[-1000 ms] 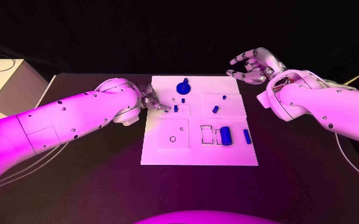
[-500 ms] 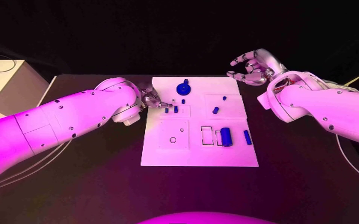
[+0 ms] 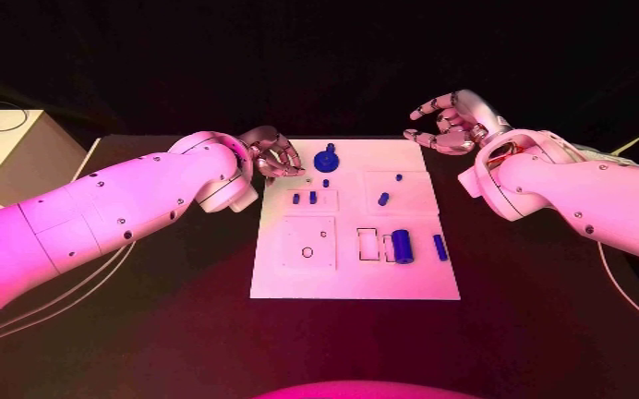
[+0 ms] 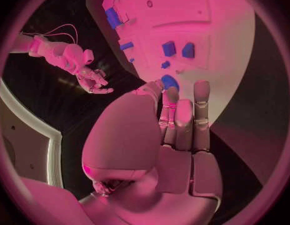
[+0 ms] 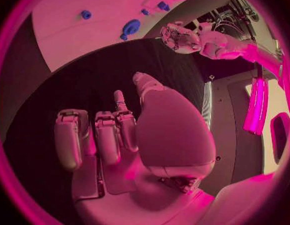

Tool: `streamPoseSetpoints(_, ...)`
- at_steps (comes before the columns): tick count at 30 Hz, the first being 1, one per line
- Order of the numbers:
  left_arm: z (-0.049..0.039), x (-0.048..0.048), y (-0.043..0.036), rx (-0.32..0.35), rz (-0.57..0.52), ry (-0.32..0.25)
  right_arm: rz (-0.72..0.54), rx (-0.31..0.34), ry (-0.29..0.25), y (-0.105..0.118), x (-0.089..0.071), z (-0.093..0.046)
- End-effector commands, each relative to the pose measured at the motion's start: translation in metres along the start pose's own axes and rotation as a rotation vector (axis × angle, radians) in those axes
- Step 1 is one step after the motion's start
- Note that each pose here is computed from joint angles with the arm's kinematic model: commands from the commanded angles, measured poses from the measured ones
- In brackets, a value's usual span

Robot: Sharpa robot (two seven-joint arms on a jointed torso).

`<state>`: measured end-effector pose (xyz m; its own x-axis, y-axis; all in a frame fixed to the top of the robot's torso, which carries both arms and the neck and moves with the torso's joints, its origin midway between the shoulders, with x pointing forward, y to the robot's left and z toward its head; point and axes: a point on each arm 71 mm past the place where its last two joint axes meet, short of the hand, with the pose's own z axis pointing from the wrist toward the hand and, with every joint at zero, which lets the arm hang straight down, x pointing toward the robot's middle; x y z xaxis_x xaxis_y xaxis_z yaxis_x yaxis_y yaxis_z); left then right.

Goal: Assemble the parts on the task board

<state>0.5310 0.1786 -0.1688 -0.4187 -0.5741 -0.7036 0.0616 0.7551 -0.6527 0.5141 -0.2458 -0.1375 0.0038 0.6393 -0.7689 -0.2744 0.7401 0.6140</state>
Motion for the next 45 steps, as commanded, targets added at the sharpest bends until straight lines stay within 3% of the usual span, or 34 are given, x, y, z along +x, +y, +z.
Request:
streamPoseSetpoints(1,0.0014,-0.0024,-0.0203,0.232,-0.014,-0.071,0.002,-0.028,-0.011,0.002,-0.001,0.0)
streamPoseSetpoints(6,0.0073,0.0055,-0.0317,0.338,0.078,-0.081,0.014,-0.042,-0.023,0.003,-0.001,0.001)
streamPoseSetpoints(14,0.0179,0.0199,-0.0337,0.376,0.243,-0.076,0.022,-0.052,-0.026,0.003,-0.001,0.001)
streamPoseSetpoints(26,0.0296,0.0384,-0.0313,0.302,0.433,-0.005,0.023,-0.055,-0.026,0.004,0.0,0.001)
streamPoseSetpoints(45,0.0427,0.0486,-0.0331,0.226,0.487,0.014,0.021,-0.063,-0.024,0.007,0.001,0.001)
